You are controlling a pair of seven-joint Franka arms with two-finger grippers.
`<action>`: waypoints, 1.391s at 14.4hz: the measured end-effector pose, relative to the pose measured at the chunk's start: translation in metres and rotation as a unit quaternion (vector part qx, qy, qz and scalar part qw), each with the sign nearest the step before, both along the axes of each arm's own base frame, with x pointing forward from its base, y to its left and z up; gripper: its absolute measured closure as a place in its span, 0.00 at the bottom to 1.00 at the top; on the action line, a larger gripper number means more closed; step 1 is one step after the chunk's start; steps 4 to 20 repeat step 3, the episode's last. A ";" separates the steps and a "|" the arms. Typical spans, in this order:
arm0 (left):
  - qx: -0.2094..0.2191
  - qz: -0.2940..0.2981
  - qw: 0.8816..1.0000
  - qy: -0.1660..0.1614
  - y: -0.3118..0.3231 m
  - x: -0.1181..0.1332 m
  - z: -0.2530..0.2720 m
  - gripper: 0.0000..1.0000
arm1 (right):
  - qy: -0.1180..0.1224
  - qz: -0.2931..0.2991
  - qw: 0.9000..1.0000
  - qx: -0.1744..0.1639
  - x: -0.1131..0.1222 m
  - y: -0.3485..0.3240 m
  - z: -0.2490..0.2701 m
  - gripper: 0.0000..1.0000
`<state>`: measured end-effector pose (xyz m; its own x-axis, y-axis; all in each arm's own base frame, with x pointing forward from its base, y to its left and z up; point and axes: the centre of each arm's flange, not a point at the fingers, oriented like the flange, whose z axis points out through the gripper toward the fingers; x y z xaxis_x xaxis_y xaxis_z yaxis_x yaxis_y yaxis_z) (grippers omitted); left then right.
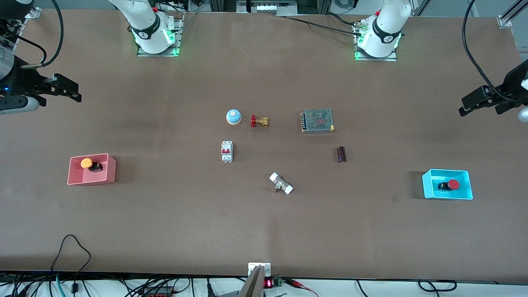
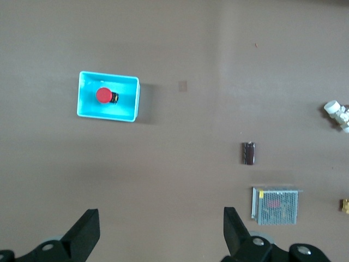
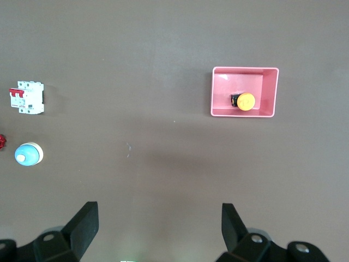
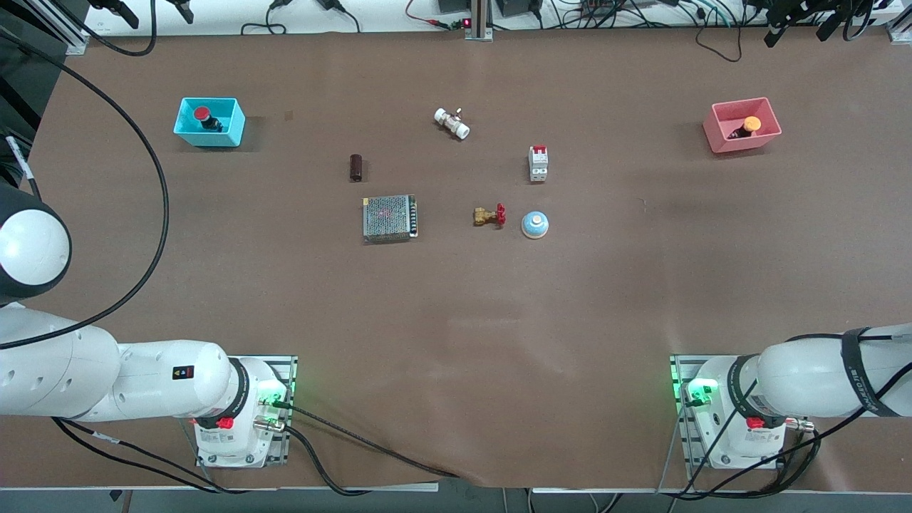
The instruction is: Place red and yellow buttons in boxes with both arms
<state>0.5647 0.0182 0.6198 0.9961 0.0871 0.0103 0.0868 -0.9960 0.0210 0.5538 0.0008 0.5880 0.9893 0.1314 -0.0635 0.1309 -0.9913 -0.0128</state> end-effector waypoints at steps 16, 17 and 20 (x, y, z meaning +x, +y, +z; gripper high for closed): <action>0.000 -0.003 1.000 0.006 -0.003 -0.004 0.001 0.00 | -0.006 0.000 1.000 -0.001 0.001 0.000 0.002 0.00; 0.000 -0.003 1.000 0.006 -0.003 -0.004 0.001 0.00 | -0.006 0.000 1.000 -0.001 0.001 0.000 0.002 0.00; 0.000 -0.003 1.000 0.006 -0.003 -0.004 0.001 0.00 | -0.006 0.000 1.000 -0.001 0.001 0.000 0.002 0.00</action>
